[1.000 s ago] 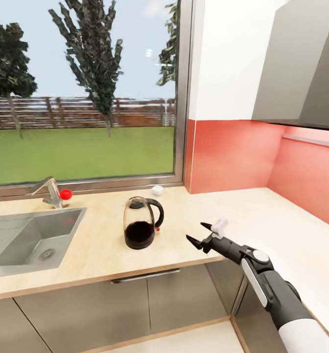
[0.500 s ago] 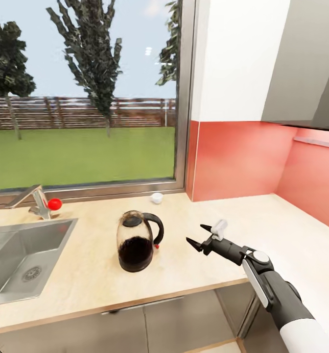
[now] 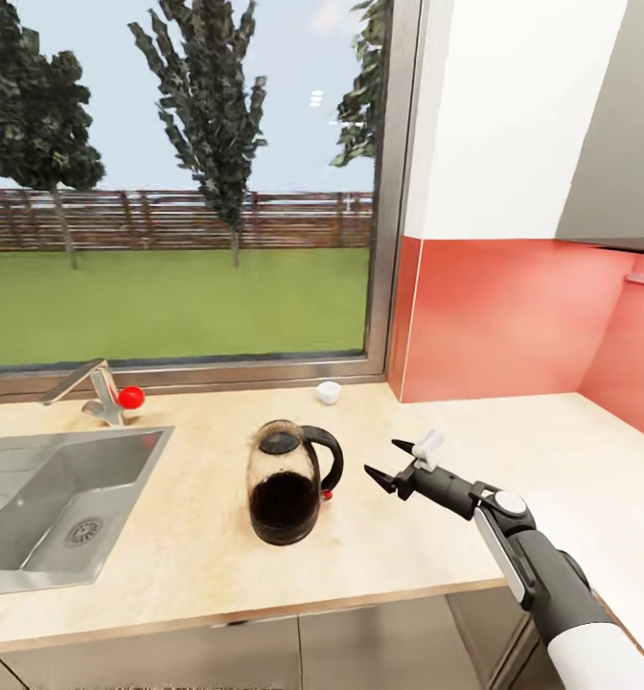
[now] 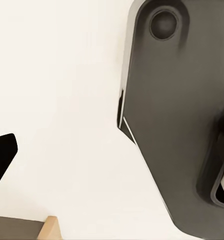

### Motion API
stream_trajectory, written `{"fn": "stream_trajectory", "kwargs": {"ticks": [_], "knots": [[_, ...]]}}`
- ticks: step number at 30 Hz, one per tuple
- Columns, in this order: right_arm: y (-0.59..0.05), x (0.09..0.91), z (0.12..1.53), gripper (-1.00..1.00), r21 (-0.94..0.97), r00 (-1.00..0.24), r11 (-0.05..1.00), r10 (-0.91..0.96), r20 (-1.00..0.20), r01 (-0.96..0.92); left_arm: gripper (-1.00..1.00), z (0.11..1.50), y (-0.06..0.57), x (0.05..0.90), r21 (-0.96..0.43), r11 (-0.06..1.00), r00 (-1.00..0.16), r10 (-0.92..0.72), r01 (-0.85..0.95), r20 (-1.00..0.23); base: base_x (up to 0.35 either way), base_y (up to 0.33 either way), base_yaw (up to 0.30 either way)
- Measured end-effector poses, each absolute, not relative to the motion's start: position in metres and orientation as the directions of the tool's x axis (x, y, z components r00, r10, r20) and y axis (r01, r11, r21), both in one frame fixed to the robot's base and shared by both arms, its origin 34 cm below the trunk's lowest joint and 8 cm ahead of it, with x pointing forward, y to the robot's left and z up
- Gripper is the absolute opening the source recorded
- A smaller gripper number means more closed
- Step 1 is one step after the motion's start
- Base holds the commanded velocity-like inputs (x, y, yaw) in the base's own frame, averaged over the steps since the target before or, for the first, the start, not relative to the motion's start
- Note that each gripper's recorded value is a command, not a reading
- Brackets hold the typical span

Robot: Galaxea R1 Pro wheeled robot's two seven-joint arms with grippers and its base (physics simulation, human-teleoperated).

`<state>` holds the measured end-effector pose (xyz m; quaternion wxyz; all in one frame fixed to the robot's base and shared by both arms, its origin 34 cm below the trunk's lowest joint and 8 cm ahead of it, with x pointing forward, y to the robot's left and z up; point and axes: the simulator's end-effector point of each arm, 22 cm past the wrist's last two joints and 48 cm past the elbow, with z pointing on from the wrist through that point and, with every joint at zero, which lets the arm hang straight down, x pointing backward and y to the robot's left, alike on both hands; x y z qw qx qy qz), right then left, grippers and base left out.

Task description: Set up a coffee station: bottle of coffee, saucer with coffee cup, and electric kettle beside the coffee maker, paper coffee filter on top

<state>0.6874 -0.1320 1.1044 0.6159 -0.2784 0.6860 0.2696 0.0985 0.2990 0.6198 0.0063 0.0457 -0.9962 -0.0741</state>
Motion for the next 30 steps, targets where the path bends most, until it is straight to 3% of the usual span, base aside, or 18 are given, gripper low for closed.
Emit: {"fn": "stream_trajectory", "kwargs": {"ticks": [10,23,30], "knots": [[-0.136,0.687,1.082,1.0,0.065,-0.141,0.707,-0.05,-0.989,-0.704,1.0,0.62,0.298,0.099,0.147,0.985,-0.996,-0.092,-0.09,0.006,0.008,0.0,0.055],[-0.135,0.686,1.073,1.0,0.053,-0.151,0.704,-0.078,-0.985,-0.708,1.0,0.62,0.299,0.098,0.148,0.985,-0.996,-0.093,-0.091,0.006,0.19,0.0,0.0],[-0.117,0.656,1.054,1.0,0.03,-0.16,0.579,-0.174,-0.972,-0.815,1.0,0.62,0.297,0.099,0.146,0.985,-0.996,-0.094,-0.092,0.006,0.104,0.0,0.0]]}}
